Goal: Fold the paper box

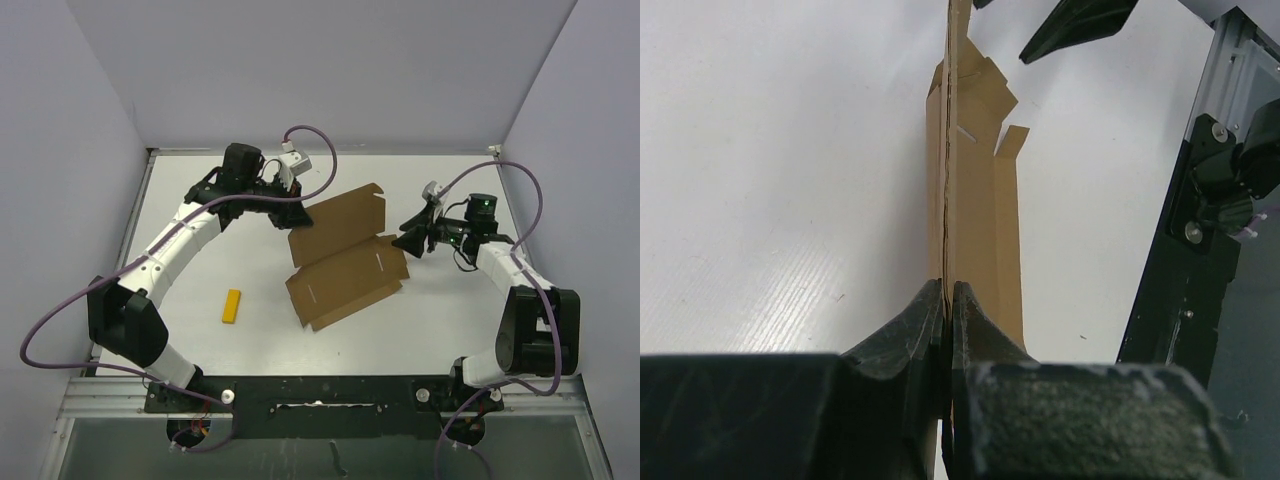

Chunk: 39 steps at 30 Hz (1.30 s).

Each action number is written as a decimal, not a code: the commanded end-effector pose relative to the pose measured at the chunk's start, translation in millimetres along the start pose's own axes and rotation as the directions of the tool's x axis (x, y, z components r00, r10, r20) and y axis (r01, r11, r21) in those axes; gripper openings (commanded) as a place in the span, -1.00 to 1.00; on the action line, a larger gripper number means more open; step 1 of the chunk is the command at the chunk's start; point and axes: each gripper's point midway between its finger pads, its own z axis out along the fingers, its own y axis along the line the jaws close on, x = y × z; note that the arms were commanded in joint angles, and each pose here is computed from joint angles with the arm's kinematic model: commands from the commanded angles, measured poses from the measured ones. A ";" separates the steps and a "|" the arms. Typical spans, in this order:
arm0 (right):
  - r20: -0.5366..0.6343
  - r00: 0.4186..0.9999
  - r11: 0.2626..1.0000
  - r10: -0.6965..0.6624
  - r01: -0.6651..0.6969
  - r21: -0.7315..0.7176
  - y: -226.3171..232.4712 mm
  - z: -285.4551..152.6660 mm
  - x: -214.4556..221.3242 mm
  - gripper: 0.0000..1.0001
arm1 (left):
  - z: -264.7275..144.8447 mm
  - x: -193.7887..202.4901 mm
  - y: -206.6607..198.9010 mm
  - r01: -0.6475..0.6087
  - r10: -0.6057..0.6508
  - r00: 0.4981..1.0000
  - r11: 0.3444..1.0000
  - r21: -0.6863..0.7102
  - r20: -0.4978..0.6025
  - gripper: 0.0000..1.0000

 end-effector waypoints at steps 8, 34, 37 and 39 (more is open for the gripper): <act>-0.035 0.990 0.991 0.134 -0.134 0.009 -15.4 -27.7 -12.5 0.22 | -26.6 -42.9 -27.0 -0.160 0.157 0.981 0.987 0.012 0.112 -1.00; -0.211 0.977 1.000 0.024 -0.025 0.000 -18.0 4.7 3.0 -0.82 | -30.6 -45.8 -37.1 -0.185 0.181 0.974 0.983 0.020 0.135 -1.00; -0.178 0.984 1.000 -0.006 0.006 0.003 -15.4 4.3 -5.0 -1.00 | -34.5 -49.7 -38.2 -0.195 0.192 0.971 0.981 0.007 0.141 -1.00; -0.154 0.988 1.000 -0.015 0.019 0.021 -14.5 4.4 -9.6 -1.00 | -37.7 -53.3 -40.1 -0.202 0.200 0.969 0.979 0.001 0.147 -1.00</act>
